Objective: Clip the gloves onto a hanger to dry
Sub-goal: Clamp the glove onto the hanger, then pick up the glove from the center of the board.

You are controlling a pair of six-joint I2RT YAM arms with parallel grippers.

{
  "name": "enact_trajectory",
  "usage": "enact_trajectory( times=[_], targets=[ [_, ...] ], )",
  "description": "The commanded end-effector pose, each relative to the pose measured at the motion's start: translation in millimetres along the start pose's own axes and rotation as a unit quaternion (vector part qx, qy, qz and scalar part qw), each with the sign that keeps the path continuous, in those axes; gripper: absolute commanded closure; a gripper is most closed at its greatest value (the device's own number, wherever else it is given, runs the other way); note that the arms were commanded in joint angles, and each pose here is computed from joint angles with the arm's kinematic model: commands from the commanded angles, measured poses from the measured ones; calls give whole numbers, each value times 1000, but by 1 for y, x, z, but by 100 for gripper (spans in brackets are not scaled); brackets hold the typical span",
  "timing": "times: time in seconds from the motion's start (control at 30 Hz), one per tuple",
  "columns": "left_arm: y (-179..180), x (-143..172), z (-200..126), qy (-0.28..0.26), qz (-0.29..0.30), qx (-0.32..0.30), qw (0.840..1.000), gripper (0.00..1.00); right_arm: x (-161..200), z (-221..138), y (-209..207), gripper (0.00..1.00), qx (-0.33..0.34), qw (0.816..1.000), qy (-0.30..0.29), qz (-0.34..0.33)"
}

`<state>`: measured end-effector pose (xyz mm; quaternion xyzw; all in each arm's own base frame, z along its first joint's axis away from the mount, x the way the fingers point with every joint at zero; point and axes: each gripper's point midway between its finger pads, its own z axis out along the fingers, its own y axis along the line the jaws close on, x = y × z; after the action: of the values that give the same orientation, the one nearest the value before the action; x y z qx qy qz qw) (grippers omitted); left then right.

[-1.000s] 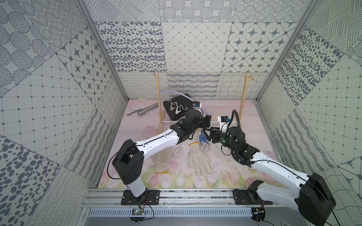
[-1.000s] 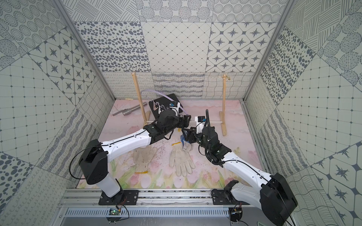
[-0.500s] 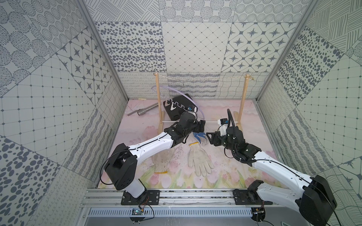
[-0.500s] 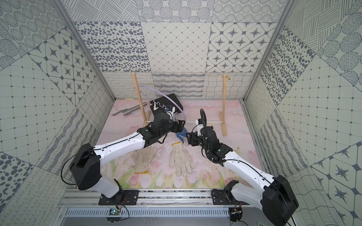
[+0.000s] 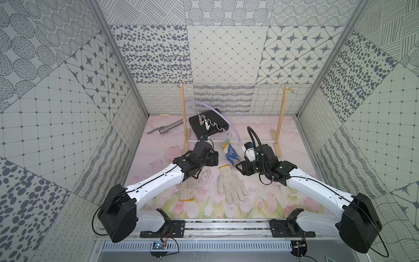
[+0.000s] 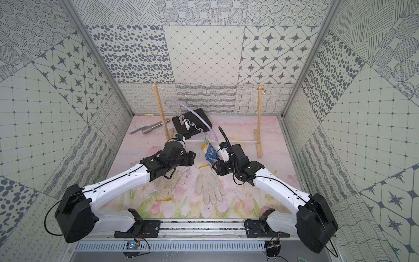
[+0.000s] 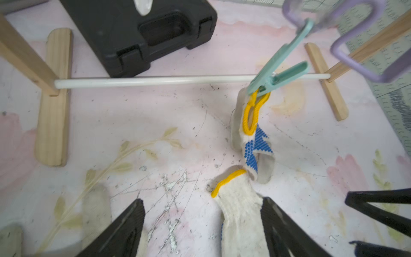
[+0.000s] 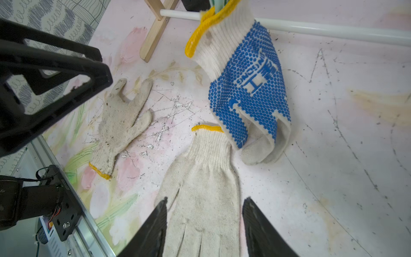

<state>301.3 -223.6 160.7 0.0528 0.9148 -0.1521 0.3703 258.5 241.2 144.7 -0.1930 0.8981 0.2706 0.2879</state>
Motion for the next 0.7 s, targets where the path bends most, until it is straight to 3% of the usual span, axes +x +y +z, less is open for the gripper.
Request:
enact_trajectory(
  times=[0.0,0.27,0.43,0.67],
  targets=[
    [60,63,-24,117,-44,-136,983,25,3,0,14,45,-27,999,28,-22],
    [96,122,-72,214,-88,-239,943,31,10,3,22,46,-44,997,57,-22],
    [103,172,-88,276,-110,-260,919,34,15,8,22,45,-53,996,61,-24],
    [110,209,-74,298,-112,-252,914,33,16,8,28,44,-71,996,59,-21]
  ],
)
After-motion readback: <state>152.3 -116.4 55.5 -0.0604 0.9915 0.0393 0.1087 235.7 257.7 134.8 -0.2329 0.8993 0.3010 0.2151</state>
